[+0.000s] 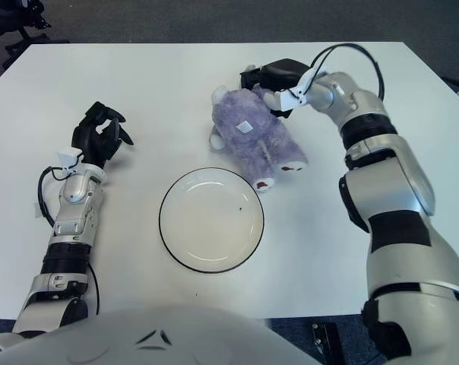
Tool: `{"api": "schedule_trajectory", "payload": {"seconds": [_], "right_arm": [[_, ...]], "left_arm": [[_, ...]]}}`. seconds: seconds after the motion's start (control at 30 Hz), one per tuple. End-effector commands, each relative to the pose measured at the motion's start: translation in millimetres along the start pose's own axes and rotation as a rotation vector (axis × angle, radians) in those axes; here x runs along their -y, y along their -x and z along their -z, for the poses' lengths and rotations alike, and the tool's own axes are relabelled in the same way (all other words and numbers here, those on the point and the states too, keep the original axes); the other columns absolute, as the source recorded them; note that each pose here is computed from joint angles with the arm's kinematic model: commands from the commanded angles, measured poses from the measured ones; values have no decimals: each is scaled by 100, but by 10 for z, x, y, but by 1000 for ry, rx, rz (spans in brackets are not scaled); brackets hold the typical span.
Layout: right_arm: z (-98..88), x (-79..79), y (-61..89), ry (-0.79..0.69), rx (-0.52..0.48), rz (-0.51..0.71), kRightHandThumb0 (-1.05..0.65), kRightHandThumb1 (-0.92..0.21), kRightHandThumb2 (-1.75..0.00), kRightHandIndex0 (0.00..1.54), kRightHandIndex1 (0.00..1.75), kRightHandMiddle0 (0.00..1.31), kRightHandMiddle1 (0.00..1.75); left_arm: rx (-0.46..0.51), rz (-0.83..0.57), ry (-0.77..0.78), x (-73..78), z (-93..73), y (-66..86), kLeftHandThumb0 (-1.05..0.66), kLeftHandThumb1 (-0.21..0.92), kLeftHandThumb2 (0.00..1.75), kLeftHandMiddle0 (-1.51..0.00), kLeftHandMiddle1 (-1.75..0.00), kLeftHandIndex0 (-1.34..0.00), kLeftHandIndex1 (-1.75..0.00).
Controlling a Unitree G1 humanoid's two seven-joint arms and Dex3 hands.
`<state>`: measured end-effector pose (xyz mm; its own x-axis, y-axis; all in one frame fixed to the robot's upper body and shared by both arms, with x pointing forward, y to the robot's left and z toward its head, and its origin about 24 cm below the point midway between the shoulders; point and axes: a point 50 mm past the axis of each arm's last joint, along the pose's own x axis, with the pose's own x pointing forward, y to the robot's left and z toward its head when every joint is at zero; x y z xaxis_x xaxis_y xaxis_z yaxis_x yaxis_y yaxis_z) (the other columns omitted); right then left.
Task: Put the doll into the plate.
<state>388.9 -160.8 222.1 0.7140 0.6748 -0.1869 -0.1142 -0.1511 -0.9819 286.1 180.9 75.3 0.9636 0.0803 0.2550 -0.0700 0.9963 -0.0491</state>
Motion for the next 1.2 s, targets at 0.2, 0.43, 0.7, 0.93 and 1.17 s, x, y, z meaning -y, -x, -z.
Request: {"api": "schedule_trajectory", "payload": {"seconds": [0.2, 0.43, 0.7, 0.93, 1.17], "right_arm": [[37, 188, 40, 33, -32, 84, 41, -49, -109, 47, 175, 57, 175], [66, 192, 64, 27, -41, 152, 41, -49, -109, 47, 175, 57, 175], [98, 188, 90, 21, -51, 212, 41, -48, -110, 48, 175, 58, 175], [117, 202, 116, 28, -50, 250, 41, -48, -110, 48, 175, 58, 175], [134, 243, 137, -8, -50, 264, 41, -48, -110, 48, 175, 59, 175]], "left_arm": [[-79, -24, 15, 16, 193, 158, -24, 92, 43, -87, -175, -57, -175], [-77, -24, 19, 15, 192, 158, -24, 92, 42, -86, -175, -57, -175], [-75, -21, 24, 10, 192, 156, -24, 92, 42, -86, -175, -57, -175], [-72, -15, 31, 5, 196, 154, -24, 92, 42, -87, -175, -58, -175], [-70, -13, 33, 5, 199, 150, -24, 92, 42, -87, -175, -58, -175]]}}
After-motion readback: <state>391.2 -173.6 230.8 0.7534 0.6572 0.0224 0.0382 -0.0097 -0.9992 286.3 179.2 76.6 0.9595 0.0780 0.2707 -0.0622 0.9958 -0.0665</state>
